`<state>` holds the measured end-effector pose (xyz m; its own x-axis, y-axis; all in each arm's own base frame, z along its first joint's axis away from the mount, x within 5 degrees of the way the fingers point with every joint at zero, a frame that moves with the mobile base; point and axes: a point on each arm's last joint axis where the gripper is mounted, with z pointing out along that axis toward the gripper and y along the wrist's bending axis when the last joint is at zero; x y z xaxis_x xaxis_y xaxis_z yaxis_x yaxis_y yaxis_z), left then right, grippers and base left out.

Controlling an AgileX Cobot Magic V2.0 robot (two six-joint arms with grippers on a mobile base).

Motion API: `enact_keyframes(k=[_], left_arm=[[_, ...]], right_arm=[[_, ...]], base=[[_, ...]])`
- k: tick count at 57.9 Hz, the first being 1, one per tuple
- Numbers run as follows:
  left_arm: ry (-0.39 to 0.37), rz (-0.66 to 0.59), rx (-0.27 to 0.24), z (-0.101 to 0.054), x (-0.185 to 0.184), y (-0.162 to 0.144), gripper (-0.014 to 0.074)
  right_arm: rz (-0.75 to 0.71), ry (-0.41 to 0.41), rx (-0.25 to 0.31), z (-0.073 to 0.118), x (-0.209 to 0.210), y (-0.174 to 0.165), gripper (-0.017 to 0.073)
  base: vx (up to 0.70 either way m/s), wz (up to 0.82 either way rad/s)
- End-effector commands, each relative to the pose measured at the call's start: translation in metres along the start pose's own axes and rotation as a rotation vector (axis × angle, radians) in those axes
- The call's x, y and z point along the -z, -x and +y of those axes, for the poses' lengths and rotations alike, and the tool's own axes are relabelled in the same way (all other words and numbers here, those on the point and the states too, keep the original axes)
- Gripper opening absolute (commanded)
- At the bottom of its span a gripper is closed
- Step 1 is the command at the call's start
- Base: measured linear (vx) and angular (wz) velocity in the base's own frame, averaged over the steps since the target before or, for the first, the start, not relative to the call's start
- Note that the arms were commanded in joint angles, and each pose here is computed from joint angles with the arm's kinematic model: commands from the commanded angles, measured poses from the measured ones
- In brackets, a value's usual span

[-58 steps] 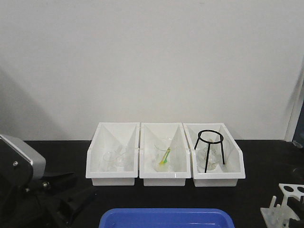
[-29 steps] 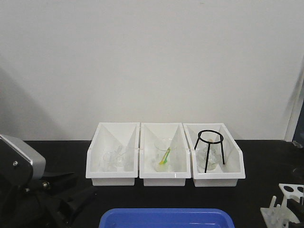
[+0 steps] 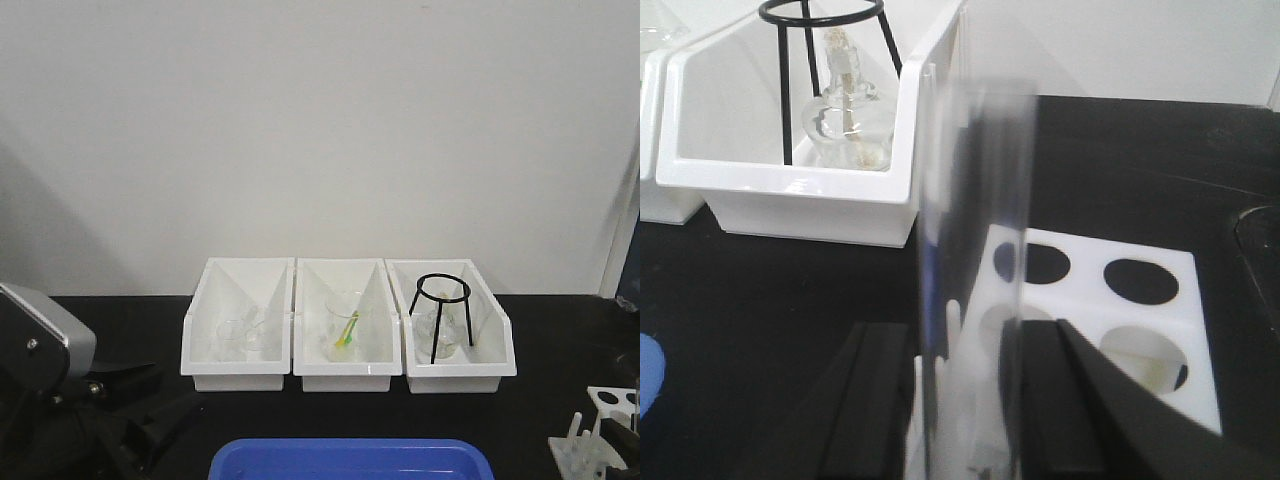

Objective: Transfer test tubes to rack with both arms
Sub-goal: 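Lower the tube into a rack hole and open the right gripper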

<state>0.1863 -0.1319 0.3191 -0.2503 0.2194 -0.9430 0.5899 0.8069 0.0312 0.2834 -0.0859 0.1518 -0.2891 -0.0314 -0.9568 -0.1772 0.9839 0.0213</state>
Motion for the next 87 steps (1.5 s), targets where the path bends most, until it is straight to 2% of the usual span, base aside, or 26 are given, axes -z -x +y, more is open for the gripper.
enact_keyframes(k=[1, 12, 17, 21, 26, 36, 39, 44, 47, 53, 57, 62, 66, 75, 82, 87], left_arm=[[0.011, -0.139, 0.015, 0.002, 0.009, 0.021, 0.0393], [0.011, -0.14, 0.015, 0.002, 0.009, 0.021, 0.0393], [0.011, -0.14, 0.015, 0.002, 0.009, 0.021, 0.0393], [0.011, -0.14, 0.015, 0.002, 0.009, 0.021, 0.0393], [0.011, -0.14, 0.015, 0.002, 0.009, 0.021, 0.0393], [0.011, -0.14, 0.015, 0.002, 0.009, 0.021, 0.0392], [0.011, -0.14, 0.015, 0.002, 0.009, 0.021, 0.0384], [0.011, -0.138, 0.015, 0.002, 0.009, 0.021, 0.0333], [0.01, -0.131, 0.015, 0.002, 0.01, 0.02, 0.0266], [0.008, -0.107, 0.015, 0.001, 0.009, 0.018, 0.009], [0.006, -0.087, 0.01, 0.001, 0.009, 0.016, -0.0023], [0.008, -0.068, 0.011, 0.002, 0.009, 0.014, -0.0023], [0.023, -0.052, 0.023, 0.006, 0.01, 0.013, -0.0022], [0.105, -0.066, 0.084, 0.024, 0.03, 0.016, -0.0021], [0.196, -0.074, 0.135, 0.04, 0.053, 0.017, -0.0021], [0.245, -0.055, 0.15, 0.046, 0.067, 0.013, -0.0021]], right_arm=[[-0.093, -0.006, 0.038, -0.002, 0.002, 0.019, 0.0393], [-0.111, -0.01, 0.04, -0.002, 0.004, 0.022, 0.0424], [-0.184, -0.058, 0.045, -0.003, 0.014, 0.043, 0.0424], [-0.23, -0.074, 0.019, -0.002, 0.021, 0.055, 0.0424], [-0.284, -0.08, -0.003, 0.002, 0.03, 0.071, 0.0424], [-0.39, -0.072, 0.009, 0.014, 0.055, 0.104, 0.0422], [-0.415, -0.06, -0.002, 0.019, 0.063, 0.112, 0.0414], [-0.425, -0.051, -0.013, 0.029, 0.08, 0.126, 0.0357], [-0.411, -0.044, -0.017, 0.036, 0.089, 0.131, 0.0296], [-0.369, -0.037, 0.018, 0.051, 0.111, 0.141, 0.0095], [-0.363, -0.008, -0.01, 0.062, 0.123, 0.145, -0.0015], [-0.326, 0.062, -0.051, 0.076, 0.134, 0.146, -0.0012], [-0.274, 0.115, -0.042, 0.087, 0.137, 0.144, -0.0009], [-0.175, 0.236, 0.034, 0.112, 0.138, 0.138, -0.0008], [-0.141, 0.305, 0.018, 0.125, 0.137, 0.136, -0.0008], [-0.138, 0.347, 0.02, 0.133, 0.137, 0.136, -0.0008]], base=[[0.0, 0.0], [0.0, 0.0], [0.0, 0.0], [0.0, 0.0], [0.0, 0.0], [0.0, 0.0], [0.0, 0.0], [0.0, 0.0], [0.0, 0.0], [0.0, 0.0], [0.0, 0.0], [0.0, 0.0], [0.0, 0.0], [0.0, 0.0], [0.0, 0.0], [0.0, 0.0]])
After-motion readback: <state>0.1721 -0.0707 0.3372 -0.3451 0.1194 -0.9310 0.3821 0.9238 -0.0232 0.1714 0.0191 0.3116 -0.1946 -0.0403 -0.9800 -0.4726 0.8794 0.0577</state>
